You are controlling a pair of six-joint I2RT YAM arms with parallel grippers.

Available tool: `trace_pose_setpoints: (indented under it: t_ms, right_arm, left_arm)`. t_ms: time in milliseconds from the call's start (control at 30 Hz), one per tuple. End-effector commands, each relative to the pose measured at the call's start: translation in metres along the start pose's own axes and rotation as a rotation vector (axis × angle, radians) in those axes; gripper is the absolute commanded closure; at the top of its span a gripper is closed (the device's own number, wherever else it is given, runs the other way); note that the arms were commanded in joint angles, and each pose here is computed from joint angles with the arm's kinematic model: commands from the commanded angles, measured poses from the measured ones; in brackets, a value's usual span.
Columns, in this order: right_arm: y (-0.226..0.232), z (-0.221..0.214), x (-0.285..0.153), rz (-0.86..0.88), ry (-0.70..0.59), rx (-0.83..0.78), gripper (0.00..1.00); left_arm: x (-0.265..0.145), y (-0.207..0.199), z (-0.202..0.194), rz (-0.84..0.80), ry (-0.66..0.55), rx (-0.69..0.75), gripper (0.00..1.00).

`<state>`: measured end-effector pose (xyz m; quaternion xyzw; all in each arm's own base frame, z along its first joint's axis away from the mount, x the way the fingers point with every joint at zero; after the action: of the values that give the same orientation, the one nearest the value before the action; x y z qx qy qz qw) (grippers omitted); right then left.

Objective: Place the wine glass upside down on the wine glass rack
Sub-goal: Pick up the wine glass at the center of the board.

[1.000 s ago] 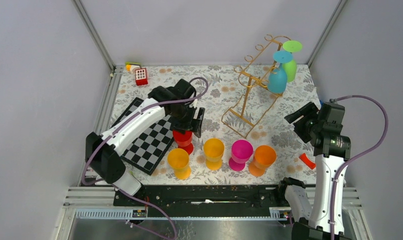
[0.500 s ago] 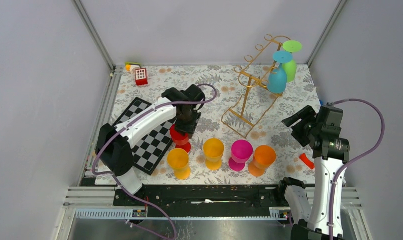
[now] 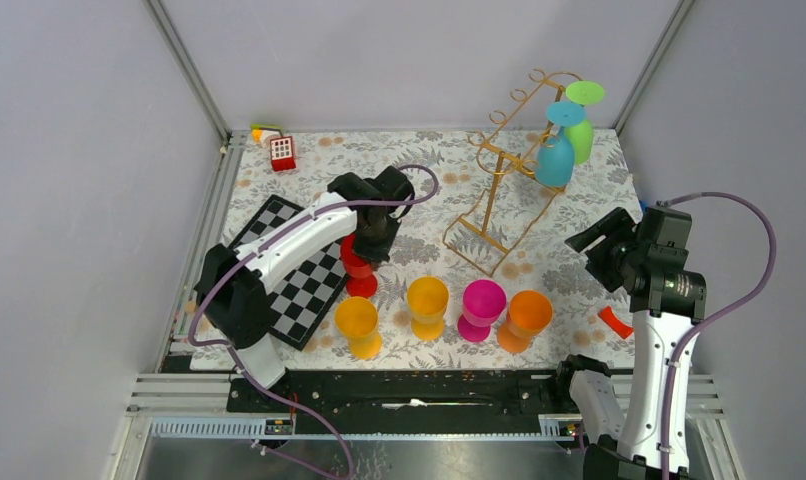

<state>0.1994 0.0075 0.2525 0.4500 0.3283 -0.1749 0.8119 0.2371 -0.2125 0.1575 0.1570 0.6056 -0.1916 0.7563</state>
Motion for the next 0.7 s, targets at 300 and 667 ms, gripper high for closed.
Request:
trace_pose_setpoints:
  t_ms: [300, 667]
  right_arm:
    - [0.026, 0.010, -0.023, 0.075, -0.007, -0.054, 0.28]
    - [0.051, 0.023, -0.057, 0.125, -0.044, -0.099, 0.28]
  left_arm:
    - [-0.102, 0.031, 0.042, 0.132, -0.404, -0.019, 1.00]
    - [-0.201, 0.016, 0.050, -0.067, -0.864, 0.002, 1.00]
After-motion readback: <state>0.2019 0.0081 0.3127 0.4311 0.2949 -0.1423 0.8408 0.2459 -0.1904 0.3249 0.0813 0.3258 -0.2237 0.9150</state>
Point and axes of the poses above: each gripper's point midway between its finger pads, its own x axis out along the fingers, its own y axis along the line the jaws close on, z = x × y, the point moved 2 cm from there along -x, back along the fingers, and after that the axes turned 8 degrees about x, right-handed, at the moved point
